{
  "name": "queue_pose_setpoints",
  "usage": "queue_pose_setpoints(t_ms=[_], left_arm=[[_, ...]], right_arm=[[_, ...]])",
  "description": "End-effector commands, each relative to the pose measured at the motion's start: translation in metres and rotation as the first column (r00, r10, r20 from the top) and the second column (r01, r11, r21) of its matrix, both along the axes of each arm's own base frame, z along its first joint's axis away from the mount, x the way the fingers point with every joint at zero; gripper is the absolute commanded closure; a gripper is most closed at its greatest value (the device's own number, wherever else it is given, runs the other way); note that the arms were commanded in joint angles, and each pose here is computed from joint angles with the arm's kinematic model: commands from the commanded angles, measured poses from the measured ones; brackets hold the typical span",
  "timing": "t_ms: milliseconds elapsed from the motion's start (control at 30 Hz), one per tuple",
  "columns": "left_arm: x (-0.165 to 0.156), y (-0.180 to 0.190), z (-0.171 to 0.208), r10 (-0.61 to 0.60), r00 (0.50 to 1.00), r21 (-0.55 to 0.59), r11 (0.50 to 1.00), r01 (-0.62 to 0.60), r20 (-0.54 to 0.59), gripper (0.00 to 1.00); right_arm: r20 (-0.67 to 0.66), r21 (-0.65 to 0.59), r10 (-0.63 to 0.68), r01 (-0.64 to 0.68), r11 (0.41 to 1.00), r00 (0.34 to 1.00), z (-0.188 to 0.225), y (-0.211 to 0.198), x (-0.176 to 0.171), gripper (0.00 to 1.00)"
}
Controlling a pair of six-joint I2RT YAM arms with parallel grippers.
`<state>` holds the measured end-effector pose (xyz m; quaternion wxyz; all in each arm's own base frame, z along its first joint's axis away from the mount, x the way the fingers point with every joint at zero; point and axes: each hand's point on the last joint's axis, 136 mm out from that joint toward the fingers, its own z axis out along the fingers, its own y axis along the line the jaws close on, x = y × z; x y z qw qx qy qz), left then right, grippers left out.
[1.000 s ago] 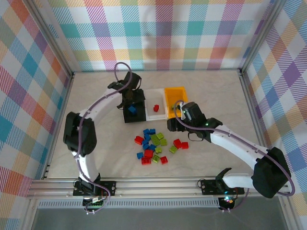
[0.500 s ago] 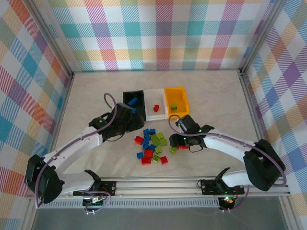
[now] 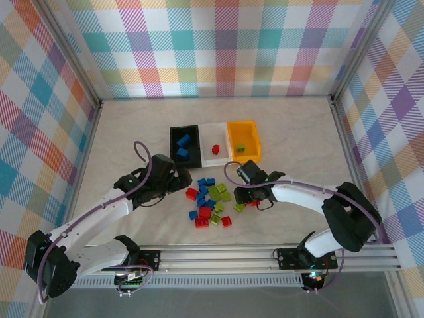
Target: Sort the legos into containers by color
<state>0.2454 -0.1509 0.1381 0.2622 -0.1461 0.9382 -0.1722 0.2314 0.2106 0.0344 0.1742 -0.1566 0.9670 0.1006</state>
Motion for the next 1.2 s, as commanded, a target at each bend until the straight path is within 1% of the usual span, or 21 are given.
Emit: queue_pose_setpoints(t_ms=[0, 67, 167, 333, 400, 500, 600, 767, 833, 900, 967, 1033, 1167], left_arm=[[-0.004, 0.006, -0.002, 0.011, 1.000, 0.027, 1.000, -0.011, -0.008, 0.00], [-0.003, 0.007, -0.001, 0.014, 1.000, 0.033, 0.999, -0.014, -0.006, 0.00], [-0.004, 0.009, -0.001, 0.017, 1.000, 0.041, 0.999, -0.017, -0.005, 0.00], [-0.008, 0.013, -0.002, 0.024, 1.000, 0.046, 0.999, -0.024, -0.009, 0.00], [-0.010, 0.012, -0.003, 0.020, 1.000, 0.040, 0.999, -0.020, -0.013, 0.00], [-0.013, 0.011, -0.006, 0.012, 1.000, 0.028, 1.000, -0.012, -0.026, 0.00], [-0.018, 0.011, -0.006, 0.000, 1.000, 0.019, 1.000, 0.001, -0.029, 0.00], [-0.026, 0.013, -0.007, -0.016, 0.999, 0.010, 1.000, 0.016, -0.041, 0.00], [-0.028, 0.012, -0.008, -0.029, 0.999, 0.004, 1.000, 0.030, -0.045, 0.00], [-0.030, 0.010, -0.008, -0.044, 0.998, 0.002, 0.999, 0.044, -0.052, 0.00], [-0.031, 0.009, -0.009, -0.054, 0.997, 0.003, 0.998, 0.055, -0.054, 0.00], [-0.031, 0.009, -0.009, -0.064, 0.996, 0.006, 0.998, 0.064, -0.057, 0.00], [-0.031, 0.007, -0.011, -0.080, 0.995, 0.010, 0.997, 0.081, -0.064, 0.00]], right_arm=[[0.009, 0.008, 0.015, -0.015, 1.000, 1.000, 0.005, 0.004, 0.001, 0.58], [0.045, 0.027, 0.018, -0.019, 0.999, 0.999, 0.018, 0.007, 0.005, 0.63], [0.106, 0.055, 0.031, -0.037, 0.998, 0.994, 0.044, 0.012, 0.014, 0.67], [0.226, 0.133, 0.048, -0.080, 0.988, 0.973, 0.105, 0.036, 0.039, 0.68], [0.260, 0.158, 0.054, -0.098, 0.983, 0.964, 0.123, 0.052, 0.056, 0.67], [0.290, 0.180, 0.044, -0.100, 0.979, 0.956, 0.136, 0.074, 0.089, 0.66], [0.309, 0.192, 0.015, -0.078, 0.978, 0.951, 0.138, 0.090, 0.128, 0.64], [0.288, 0.177, -0.028, -0.024, 0.984, 0.957, 0.122, 0.103, 0.184, 0.64], [0.276, 0.169, -0.043, -0.005, 0.986, 0.960, 0.115, 0.106, 0.201, 0.62], [0.259, 0.175, -0.048, 0.002, 0.985, 0.965, 0.110, 0.111, 0.213, 0.56], [0.257, 0.188, -0.052, 0.003, 0.982, 0.965, 0.110, 0.116, 0.222, 0.48], [0.272, 0.209, -0.053, -0.005, 0.978, 0.961, 0.120, 0.119, 0.225, 0.41], [0.312, 0.264, -0.043, -0.043, 0.963, 0.949, 0.154, 0.121, 0.216, 0.35]])
